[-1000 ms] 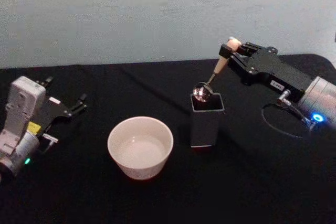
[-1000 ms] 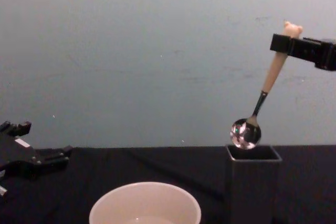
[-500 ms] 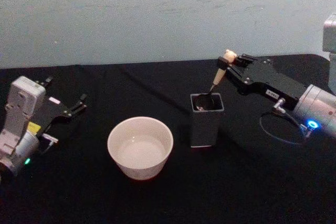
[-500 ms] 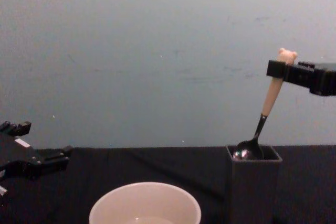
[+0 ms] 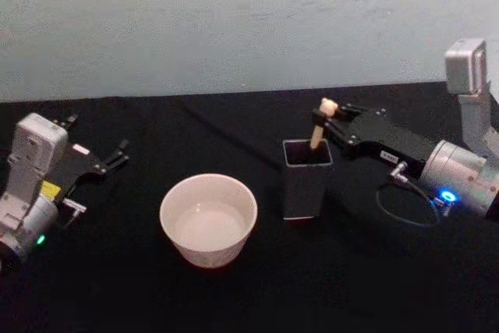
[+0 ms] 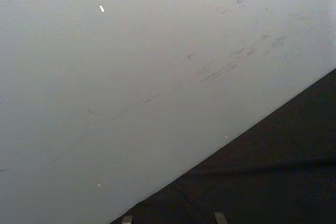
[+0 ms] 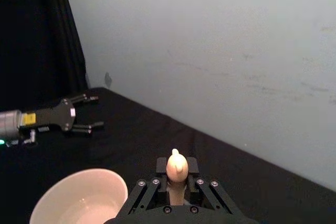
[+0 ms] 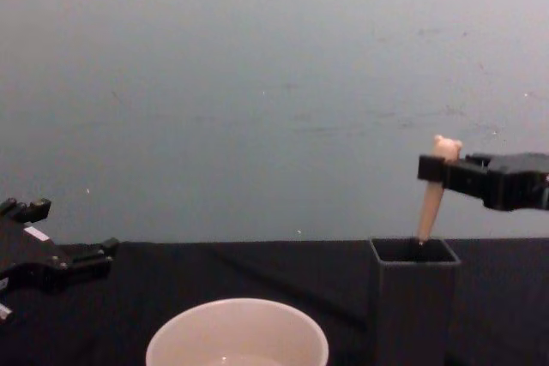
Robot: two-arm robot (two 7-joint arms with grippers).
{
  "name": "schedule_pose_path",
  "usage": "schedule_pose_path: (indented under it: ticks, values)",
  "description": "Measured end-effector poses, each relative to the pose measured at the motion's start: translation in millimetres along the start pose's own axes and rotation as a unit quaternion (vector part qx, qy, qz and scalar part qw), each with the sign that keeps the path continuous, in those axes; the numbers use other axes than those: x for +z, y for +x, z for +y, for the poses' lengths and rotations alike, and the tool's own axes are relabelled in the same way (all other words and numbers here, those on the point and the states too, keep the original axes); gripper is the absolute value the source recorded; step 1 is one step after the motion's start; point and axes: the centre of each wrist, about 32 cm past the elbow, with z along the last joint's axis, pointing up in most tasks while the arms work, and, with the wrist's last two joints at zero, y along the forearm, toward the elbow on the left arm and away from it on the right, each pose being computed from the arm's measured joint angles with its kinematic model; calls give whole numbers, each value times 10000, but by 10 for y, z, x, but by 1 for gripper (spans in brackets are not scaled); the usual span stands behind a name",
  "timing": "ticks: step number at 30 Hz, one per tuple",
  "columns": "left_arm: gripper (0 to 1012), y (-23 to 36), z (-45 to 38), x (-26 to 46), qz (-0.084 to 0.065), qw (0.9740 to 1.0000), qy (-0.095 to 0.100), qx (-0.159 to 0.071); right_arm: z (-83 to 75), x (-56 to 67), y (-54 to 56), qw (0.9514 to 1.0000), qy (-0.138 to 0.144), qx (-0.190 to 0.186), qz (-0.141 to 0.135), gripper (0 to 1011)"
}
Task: Pick up the stirring spoon with one hand, stir inside the cup, then place it back in its original position.
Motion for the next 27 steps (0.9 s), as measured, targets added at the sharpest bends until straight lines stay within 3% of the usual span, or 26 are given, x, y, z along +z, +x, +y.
schedule_pose_path:
  ticks: [8, 27]
  values:
    - [1001, 0, 0, 0, 0, 10000, 0, 0, 71, -111, 17, 9995, -316, -83, 46, 214]
    - [1001, 0, 0, 0, 0, 10000, 0, 0, 103, -192, 34, 9984, -525, -160, 119, 214]
